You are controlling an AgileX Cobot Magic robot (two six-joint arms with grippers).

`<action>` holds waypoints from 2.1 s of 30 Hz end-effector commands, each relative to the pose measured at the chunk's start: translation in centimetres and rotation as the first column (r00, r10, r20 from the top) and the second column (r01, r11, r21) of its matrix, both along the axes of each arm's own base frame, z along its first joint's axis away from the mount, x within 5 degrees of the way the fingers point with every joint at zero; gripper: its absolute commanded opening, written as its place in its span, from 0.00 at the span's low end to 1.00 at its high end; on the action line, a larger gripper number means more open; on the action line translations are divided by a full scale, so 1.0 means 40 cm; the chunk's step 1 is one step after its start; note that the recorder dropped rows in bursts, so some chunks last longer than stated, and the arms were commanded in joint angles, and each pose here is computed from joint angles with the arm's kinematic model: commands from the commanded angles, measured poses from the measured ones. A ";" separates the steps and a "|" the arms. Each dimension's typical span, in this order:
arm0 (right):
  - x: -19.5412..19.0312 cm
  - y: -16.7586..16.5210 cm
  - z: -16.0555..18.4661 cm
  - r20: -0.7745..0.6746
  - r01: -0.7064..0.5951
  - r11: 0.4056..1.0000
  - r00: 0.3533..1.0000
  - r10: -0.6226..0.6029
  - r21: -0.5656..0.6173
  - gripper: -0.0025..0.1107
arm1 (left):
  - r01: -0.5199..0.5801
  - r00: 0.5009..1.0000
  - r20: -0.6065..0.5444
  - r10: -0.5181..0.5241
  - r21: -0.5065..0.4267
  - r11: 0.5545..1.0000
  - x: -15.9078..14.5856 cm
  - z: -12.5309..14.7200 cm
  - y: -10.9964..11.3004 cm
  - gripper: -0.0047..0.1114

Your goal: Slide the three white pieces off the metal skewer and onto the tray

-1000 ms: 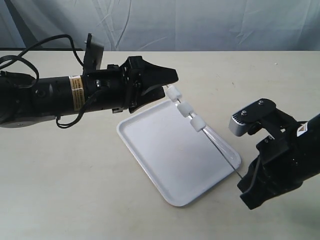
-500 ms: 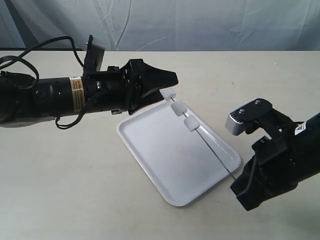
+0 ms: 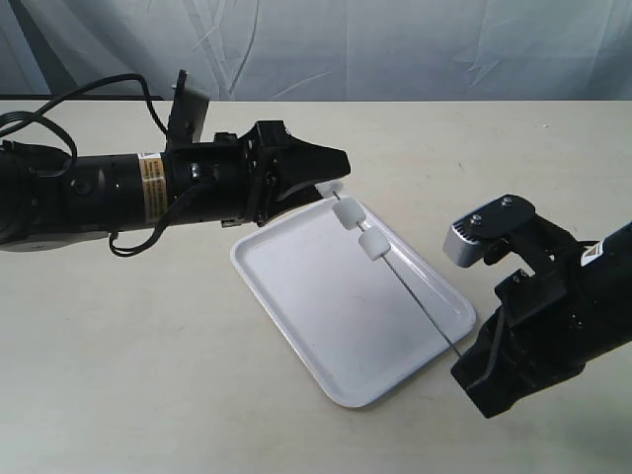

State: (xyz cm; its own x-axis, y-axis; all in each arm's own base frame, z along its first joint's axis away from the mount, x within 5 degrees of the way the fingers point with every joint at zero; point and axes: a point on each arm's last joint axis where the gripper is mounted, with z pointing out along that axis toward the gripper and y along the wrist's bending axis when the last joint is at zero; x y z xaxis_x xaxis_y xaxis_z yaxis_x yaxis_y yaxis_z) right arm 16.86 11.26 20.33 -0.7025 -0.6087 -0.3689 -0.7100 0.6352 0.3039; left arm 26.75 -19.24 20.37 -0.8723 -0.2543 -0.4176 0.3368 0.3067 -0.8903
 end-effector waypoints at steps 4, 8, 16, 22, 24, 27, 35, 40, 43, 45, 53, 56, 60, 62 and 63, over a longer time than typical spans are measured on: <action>-0.008 0.004 0.001 -0.018 -0.018 1.000 1.000 0.018 0.017 0.02 | 0.013 1.000 0.003 -0.013 -0.009 1.000 -0.001 0.000 -0.007 0.40; -0.008 0.005 0.002 -0.017 -0.023 0.999 1.000 0.024 0.022 0.02 | 0.013 1.000 0.007 -0.013 -0.008 1.000 -0.001 0.000 -0.007 0.29; -0.011 0.008 0.004 -0.027 -0.033 0.999 0.999 0.034 0.041 0.02 | 0.010 1.000 0.011 -0.010 0.001 1.000 -0.001 -0.002 -0.006 0.28; -0.013 0.008 0.005 -0.029 -0.035 0.999 0.999 0.037 0.041 0.02 | 0.010 1.000 0.011 -0.010 0.001 1.000 -0.001 -0.002 -0.006 0.24; -0.013 0.008 0.005 -0.029 -0.035 0.999 0.999 0.037 0.041 0.02 | 0.010 1.000 0.014 -0.010 0.002 1.000 -0.001 -0.002 -0.006 0.23; -0.013 0.008 0.005 -0.029 -0.035 0.999 0.999 0.037 0.041 0.02 | 0.012 1.000 0.022 -0.012 0.006 1.000 -0.001 -0.002 -0.006 0.23; -0.014 0.007 0.004 -0.032 -0.039 0.998 0.999 0.041 0.039 0.02 | -0.005 1.000 0.019 0.005 0.012 1.000 0.003 -0.003 -0.005 0.23; -0.022 0.004 -0.005 -0.048 -0.043 0.999 0.998 0.045 0.030 0.02 | -0.037 0.999 0.012 0.037 -0.010 0.999 0.010 0.001 -0.001 0.23; -0.034 0.000 -0.017 -0.077 -0.046 0.999 0.996 0.047 0.025 0.02 | -0.069 0.998 0.008 0.069 -0.022 0.997 0.023 0.003 0.015 0.23; -0.039 -0.002 -0.023 -0.088 -0.044 0.999 0.995 0.046 0.023 0.02 | -0.075 0.997 0.012 0.076 -0.035 0.997 0.028 0.006 0.024 0.22; -0.045 -0.005 -0.027 -0.070 -0.023 0.999 0.997 0.026 0.032 0.02 | -0.074 0.997 0.030 0.075 -0.036 0.997 0.040 0.009 0.054 0.22; -0.042 -0.005 -0.026 -0.052 -0.023 0.999 0.998 0.025 0.032 0.02 | -0.082 0.996 0.022 0.082 -0.006 0.997 0.042 0.002 0.057 0.26; -0.041 -0.002 -0.024 -0.045 -0.021 0.999 0.999 0.023 0.046 0.02 | -0.010 0.999 0.035 0.010 -0.014 1.000 0.027 0.005 0.051 0.39; -0.036 0.000 -0.019 -0.036 -0.021 0.998 0.999 0.023 0.053 0.02 | 0.034 0.999 0.037 -0.034 0.006 0.999 0.015 0.001 0.041 0.39; -0.034 0.002 -0.016 -0.033 -0.018 0.998 0.999 0.020 0.058 0.02 | 0.048 0.998 0.039 -0.049 0.002 0.999 0.010 0.002 0.033 0.39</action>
